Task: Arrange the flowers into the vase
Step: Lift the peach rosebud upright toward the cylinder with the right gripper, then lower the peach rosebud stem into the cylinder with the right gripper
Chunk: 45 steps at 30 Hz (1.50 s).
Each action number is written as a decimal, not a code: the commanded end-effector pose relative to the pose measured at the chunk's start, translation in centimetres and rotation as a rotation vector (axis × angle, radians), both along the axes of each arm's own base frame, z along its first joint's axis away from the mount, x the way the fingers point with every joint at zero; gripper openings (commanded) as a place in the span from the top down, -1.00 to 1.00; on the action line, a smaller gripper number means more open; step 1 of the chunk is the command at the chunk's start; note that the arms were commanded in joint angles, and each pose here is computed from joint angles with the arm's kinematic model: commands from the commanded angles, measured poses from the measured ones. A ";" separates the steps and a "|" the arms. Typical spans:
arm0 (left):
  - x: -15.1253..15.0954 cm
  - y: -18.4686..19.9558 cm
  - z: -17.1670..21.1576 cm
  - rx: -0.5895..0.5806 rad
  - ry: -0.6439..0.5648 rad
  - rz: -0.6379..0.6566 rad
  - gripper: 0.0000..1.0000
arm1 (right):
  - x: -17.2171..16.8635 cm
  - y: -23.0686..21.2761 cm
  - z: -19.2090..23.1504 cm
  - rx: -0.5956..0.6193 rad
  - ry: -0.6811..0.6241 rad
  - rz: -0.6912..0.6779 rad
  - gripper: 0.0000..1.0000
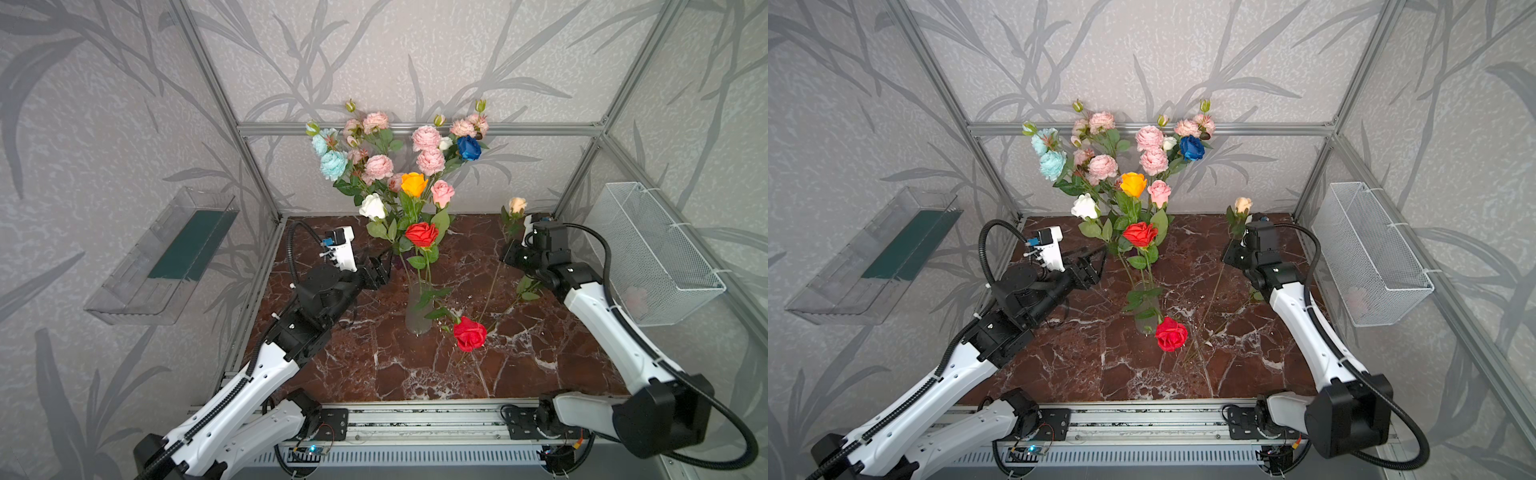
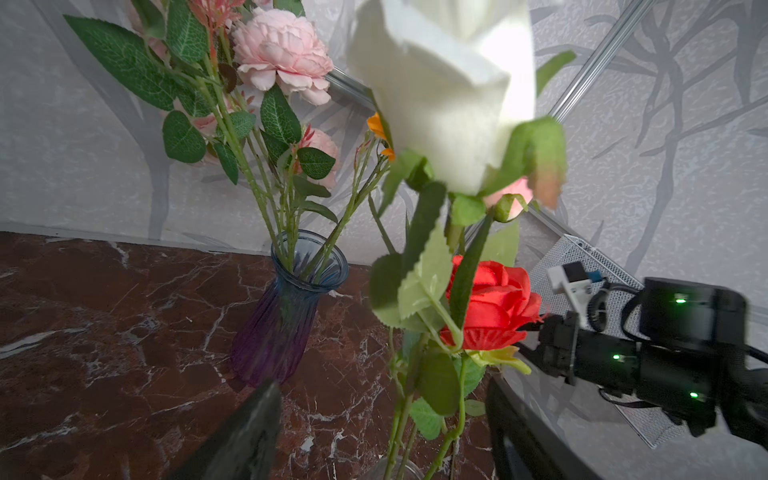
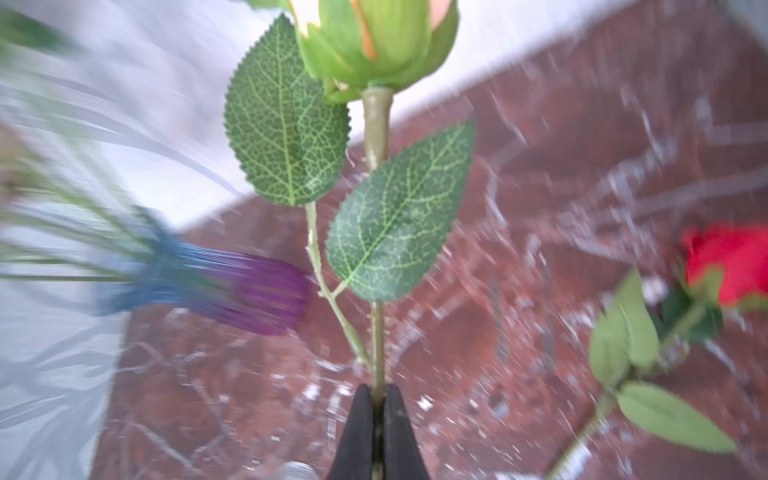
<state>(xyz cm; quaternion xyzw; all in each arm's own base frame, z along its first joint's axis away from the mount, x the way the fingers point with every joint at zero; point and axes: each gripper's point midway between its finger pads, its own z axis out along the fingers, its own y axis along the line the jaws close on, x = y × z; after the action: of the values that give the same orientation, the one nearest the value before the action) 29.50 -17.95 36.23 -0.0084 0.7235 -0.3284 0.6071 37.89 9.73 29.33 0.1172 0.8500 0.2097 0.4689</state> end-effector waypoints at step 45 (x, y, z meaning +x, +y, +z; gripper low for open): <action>-0.3 2.6 1.4 0.010 -0.048 0.111 -0.58 | -3.4 12.3 24.6 -0.004 -0.699 0.193 1.00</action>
<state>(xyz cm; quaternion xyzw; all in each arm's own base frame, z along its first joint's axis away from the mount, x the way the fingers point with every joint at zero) 29.54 -15.88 36.76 -0.0351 0.7186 -0.2911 0.6306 34.65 21.82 52.80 -0.0434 0.6592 0.2734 0.6992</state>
